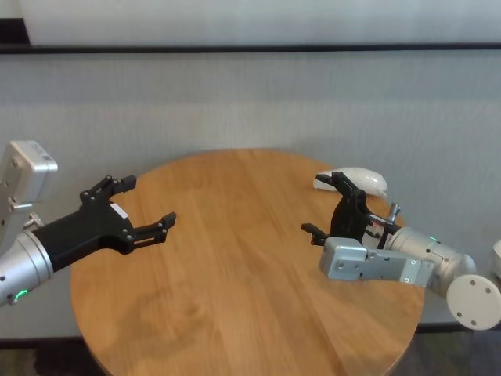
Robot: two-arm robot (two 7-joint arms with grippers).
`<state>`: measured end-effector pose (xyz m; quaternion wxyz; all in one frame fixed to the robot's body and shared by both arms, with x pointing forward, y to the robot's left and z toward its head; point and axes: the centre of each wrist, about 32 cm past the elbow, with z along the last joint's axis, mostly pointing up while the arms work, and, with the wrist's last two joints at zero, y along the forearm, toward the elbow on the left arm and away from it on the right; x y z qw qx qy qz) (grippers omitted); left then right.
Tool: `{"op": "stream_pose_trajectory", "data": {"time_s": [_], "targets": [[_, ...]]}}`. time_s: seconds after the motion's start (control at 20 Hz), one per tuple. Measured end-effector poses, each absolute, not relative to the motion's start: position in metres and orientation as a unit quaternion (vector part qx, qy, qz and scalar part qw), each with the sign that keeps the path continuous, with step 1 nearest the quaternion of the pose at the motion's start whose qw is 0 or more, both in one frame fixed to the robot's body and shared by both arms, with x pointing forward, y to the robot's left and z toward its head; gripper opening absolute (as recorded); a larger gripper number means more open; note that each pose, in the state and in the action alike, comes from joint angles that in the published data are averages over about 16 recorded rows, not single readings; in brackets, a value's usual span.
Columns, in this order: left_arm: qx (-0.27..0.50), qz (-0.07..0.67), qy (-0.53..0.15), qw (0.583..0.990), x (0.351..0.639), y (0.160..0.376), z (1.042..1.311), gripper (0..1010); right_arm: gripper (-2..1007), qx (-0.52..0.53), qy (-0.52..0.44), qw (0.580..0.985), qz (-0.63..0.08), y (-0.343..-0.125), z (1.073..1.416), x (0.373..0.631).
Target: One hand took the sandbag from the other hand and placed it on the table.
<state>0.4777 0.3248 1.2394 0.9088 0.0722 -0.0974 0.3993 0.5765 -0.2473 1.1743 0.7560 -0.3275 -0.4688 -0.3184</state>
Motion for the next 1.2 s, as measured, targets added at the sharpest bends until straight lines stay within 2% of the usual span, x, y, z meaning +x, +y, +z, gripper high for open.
{"op": "stream_pose_trajectory", "data": {"time_s": [0.6, 1.2], "targets": [[0.072, 0.399, -0.097, 0.909, 0.478, 0.325, 1.239, 999, 1000, -0.316, -0.466, 0.764, -0.315, -0.245, 1.176, 0.573], [0.072, 0.399, -0.097, 0.909, 0.478, 0.325, 1.239, 999, 1000, -0.263, -0.391, 0.834, -0.287, -0.236, 1.169, 0.586]]}}
